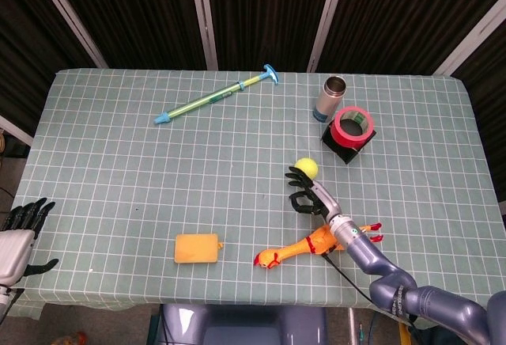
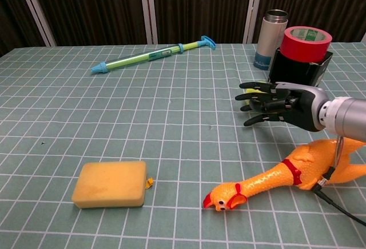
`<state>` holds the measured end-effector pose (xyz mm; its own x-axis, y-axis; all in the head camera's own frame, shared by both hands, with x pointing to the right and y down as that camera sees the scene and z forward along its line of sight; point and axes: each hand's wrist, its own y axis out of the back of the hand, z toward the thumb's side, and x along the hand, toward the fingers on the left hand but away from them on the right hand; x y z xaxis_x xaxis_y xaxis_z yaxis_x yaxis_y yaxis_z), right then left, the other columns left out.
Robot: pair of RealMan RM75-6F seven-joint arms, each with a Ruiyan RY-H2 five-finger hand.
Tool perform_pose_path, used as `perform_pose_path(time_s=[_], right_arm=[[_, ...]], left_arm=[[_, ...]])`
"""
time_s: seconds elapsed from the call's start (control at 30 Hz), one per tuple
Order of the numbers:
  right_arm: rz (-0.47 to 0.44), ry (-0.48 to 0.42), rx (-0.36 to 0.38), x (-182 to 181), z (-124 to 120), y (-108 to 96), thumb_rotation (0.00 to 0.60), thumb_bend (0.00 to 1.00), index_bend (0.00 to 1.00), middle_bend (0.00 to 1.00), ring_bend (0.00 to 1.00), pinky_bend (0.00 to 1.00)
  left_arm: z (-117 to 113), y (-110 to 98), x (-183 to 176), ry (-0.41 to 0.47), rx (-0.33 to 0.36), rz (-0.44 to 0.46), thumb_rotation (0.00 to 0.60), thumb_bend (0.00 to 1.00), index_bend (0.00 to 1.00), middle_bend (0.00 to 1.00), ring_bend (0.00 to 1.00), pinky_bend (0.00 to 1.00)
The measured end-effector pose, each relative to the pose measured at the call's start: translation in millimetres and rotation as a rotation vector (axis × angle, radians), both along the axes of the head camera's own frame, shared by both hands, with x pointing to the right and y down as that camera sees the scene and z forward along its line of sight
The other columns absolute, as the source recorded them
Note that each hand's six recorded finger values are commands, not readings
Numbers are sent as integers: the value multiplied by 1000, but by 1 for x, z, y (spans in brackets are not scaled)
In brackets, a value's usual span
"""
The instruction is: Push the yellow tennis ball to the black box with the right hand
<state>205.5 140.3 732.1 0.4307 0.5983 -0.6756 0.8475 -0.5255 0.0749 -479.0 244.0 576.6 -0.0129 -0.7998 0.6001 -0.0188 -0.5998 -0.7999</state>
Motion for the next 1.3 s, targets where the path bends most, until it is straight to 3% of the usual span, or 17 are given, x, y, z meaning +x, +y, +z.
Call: perform_pose_path(time_s=[0.43, 1.3], right_arm=[[32, 12, -3, 11, 7, -19, 600, 643, 13, 96, 118, 243], [8, 165, 21, 66, 17, -46, 600, 644, 13, 96, 111, 226]], left_arm=[[8, -1, -1, -11, -25, -8, 600, 109, 0, 0, 0, 0], [19, -3, 2, -29, -55, -4, 600, 110, 0, 0, 0, 0]])
